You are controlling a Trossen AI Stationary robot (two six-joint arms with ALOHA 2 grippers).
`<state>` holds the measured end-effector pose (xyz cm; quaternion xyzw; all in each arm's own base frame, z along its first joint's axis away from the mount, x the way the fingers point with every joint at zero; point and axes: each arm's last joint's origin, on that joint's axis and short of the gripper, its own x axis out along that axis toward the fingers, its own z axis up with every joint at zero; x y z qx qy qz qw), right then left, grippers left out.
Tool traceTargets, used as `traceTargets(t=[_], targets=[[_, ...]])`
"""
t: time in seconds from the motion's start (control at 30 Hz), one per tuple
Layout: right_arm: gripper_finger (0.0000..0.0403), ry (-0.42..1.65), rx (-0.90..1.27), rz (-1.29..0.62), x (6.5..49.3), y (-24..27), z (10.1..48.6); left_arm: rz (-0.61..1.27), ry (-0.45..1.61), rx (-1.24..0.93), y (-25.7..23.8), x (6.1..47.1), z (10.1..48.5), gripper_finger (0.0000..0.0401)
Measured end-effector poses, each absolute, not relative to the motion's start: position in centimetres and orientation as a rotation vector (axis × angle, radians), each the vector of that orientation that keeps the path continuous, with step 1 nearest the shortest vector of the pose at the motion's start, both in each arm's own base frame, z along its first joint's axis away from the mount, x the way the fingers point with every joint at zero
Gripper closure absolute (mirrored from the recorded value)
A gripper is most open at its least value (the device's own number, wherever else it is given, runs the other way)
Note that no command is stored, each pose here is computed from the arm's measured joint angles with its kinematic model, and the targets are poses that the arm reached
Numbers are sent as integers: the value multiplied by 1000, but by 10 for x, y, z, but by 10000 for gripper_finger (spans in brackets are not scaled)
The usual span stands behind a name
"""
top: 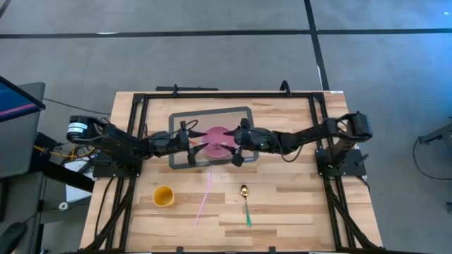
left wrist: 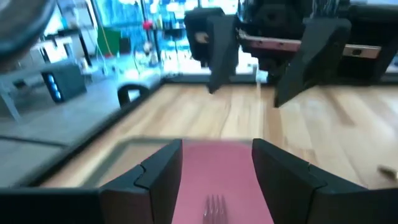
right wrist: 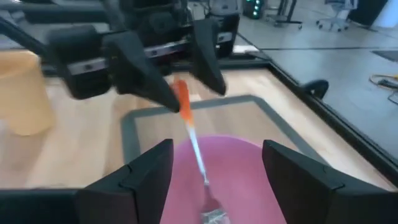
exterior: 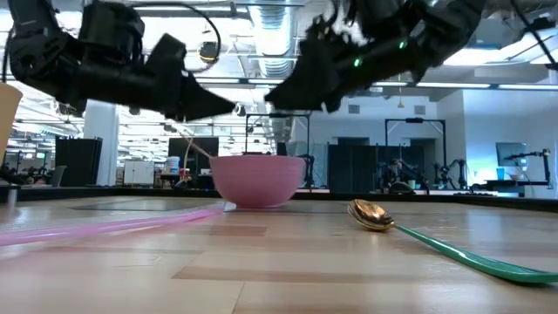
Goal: Pick & Place Utensil
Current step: Put the orange fork into the pink bowl on the transparent mat, then put the green spoon into the pink bowl on the transparent mat
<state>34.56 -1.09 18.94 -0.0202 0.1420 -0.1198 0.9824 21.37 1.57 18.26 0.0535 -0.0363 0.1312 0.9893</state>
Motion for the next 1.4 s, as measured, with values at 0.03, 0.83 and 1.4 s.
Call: traceTargets(t=[0.03, 0.83, 1.4], targets=[[163, 283, -39, -228, 343, -8, 195, 264, -92, 112, 16, 212, 187, 205], [163, 616, 295, 148, 288, 162, 171, 112, -215, 121, 10, 197, 213, 206], [163, 747, 410, -141, 275, 190, 99, 78, -214, 48, 10, 197, 212, 206]])
